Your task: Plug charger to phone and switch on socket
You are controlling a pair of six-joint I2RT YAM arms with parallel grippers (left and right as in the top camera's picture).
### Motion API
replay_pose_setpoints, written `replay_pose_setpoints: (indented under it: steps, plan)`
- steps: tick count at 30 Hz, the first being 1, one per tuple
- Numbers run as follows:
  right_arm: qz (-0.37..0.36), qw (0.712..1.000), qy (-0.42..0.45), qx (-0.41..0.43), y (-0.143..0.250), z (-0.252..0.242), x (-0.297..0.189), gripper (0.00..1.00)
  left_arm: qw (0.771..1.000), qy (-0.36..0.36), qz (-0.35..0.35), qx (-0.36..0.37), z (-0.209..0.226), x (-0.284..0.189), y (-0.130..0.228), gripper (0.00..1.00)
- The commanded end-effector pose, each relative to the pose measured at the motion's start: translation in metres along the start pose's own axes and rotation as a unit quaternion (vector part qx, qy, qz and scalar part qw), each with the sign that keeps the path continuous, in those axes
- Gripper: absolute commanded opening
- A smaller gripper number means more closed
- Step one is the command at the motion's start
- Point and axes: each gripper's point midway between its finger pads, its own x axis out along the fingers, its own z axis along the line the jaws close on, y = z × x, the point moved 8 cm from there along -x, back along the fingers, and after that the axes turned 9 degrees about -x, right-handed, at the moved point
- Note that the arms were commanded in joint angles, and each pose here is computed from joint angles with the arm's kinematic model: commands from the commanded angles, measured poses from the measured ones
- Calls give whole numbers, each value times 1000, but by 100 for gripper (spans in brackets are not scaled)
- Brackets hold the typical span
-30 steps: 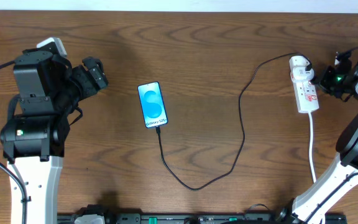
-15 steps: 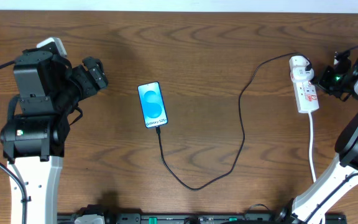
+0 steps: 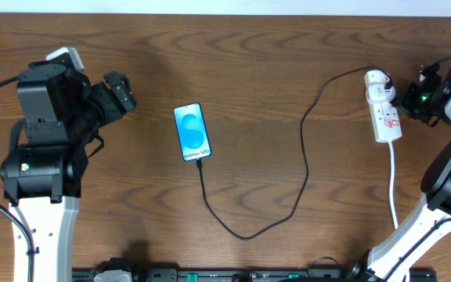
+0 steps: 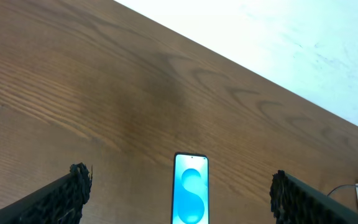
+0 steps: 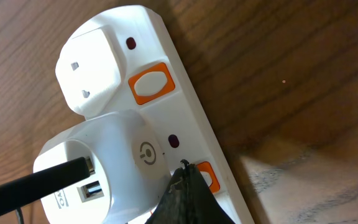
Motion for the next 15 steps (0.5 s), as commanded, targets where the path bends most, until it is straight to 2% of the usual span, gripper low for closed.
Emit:
replay_pose_setpoints:
  steps: [1, 9, 15]
  plan:
    - [117, 970, -210, -29, 54, 94, 56, 1, 1000, -10, -4, 0, 3, 1, -1, 94]
    - [125, 965, -214, -84, 61, 104, 59, 1, 1000, -10, -4, 0, 3, 1, -1, 93]
    - [130, 973, -167, -89, 60, 94, 60, 1, 1000, -10, -4, 0, 3, 1, -1, 94]
